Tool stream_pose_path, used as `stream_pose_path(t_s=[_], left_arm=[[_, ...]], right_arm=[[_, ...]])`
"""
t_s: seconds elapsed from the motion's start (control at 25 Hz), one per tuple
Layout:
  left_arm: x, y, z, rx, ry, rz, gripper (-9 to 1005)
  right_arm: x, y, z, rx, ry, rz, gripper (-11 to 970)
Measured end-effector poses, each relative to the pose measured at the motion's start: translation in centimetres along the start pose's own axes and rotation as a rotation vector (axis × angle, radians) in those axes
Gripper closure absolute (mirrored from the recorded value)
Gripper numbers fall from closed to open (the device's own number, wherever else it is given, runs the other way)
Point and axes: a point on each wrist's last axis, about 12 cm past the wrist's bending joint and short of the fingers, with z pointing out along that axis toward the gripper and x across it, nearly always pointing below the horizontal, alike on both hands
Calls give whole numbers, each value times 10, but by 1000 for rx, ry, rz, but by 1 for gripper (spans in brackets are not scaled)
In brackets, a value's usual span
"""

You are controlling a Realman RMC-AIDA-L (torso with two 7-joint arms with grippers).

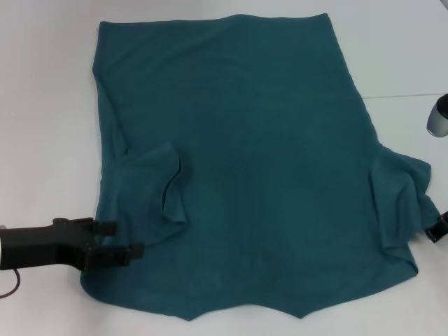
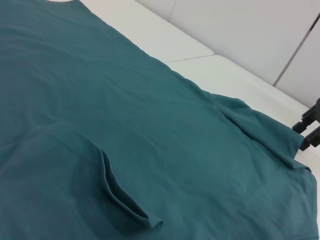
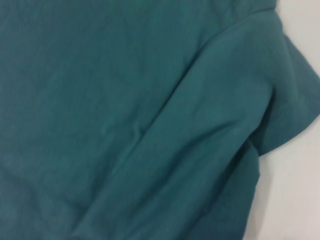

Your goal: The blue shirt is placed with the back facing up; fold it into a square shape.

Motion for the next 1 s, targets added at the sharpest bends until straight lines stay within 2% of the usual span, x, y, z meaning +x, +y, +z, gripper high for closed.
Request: stream_pose_path(t_s=[0.24, 0.68, 0.88, 1.0], left_arm=[[0, 0, 1, 0, -3, -5, 165], [1, 0, 0, -3, -7, -17, 164], [2, 0, 0, -2, -6, -10, 165], [2, 0, 0, -3, -6, -10, 165]], right_arm=[[-2, 0, 3, 12, -37, -3, 315], [-6, 0, 2, 23, -65, -2, 776], [-13, -1, -5, 47, -114, -7, 937], [-21, 2, -16, 66, -163, -34, 937]])
